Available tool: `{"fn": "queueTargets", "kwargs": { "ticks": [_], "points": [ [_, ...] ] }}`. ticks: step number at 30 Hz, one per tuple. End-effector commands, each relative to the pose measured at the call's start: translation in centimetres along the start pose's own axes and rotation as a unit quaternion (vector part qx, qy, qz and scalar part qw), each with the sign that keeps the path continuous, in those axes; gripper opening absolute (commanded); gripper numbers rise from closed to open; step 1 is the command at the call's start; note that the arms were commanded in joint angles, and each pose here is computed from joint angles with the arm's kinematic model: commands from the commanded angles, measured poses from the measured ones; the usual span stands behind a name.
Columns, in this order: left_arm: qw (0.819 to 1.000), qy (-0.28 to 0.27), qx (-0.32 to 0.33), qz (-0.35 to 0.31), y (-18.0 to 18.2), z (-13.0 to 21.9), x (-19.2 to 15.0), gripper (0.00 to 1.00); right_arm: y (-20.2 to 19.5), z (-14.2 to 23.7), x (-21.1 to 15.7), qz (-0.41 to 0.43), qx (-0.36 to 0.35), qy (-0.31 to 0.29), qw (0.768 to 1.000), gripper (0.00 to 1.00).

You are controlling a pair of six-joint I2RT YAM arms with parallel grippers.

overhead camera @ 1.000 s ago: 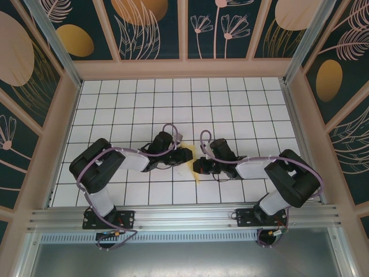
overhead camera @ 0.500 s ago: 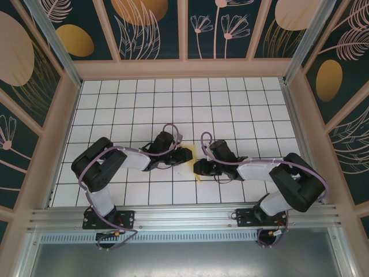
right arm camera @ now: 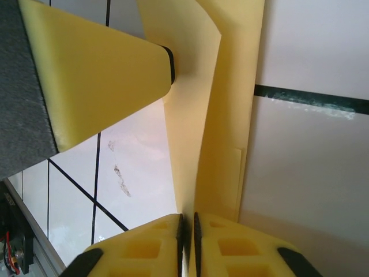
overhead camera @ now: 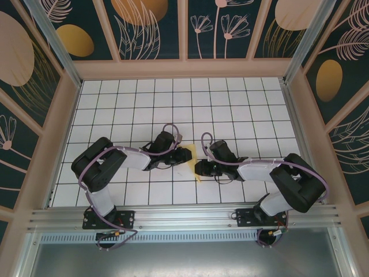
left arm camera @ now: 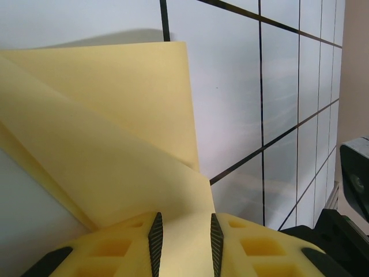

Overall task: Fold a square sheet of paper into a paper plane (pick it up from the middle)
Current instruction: Fold the wing for the fifth time at the center of the table.

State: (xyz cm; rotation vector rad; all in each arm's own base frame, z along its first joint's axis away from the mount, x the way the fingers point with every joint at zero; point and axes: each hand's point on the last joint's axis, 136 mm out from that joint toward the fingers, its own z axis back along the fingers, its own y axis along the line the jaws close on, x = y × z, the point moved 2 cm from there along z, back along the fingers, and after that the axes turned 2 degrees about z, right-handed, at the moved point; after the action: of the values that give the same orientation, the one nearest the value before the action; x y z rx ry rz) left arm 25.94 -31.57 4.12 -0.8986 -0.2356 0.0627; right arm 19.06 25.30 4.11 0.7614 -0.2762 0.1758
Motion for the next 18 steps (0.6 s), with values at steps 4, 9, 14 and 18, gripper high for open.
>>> {"fn": "queueTargets", "kwargs": {
  "ticks": [4,9,14,18],
  "points": [
    [1.0,-0.01,-0.001,-0.014,-0.7,0.5,0.5,0.31,-0.5,-0.5,-1.1,-0.012,0.003,0.017,1.0,0.11],
    [0.999,-0.016,-0.038,-0.025,-2.7,1.4,0.7,0.35,-0.9,-0.8,-1.2,-0.019,-0.004,0.021,1.0,0.06],
    [0.996,-0.011,-0.083,-0.029,-4.5,2.2,0.5,0.37,-1.1,-1.1,-1.3,-0.022,-0.004,0.023,0.999,0.03],
    [0.994,-0.005,-0.104,-0.035,-5.3,2.5,0.2,0.38,-1.0,-1.1,-1.2,-0.021,-0.003,0.022,1.0,0.03]
  ]
}}
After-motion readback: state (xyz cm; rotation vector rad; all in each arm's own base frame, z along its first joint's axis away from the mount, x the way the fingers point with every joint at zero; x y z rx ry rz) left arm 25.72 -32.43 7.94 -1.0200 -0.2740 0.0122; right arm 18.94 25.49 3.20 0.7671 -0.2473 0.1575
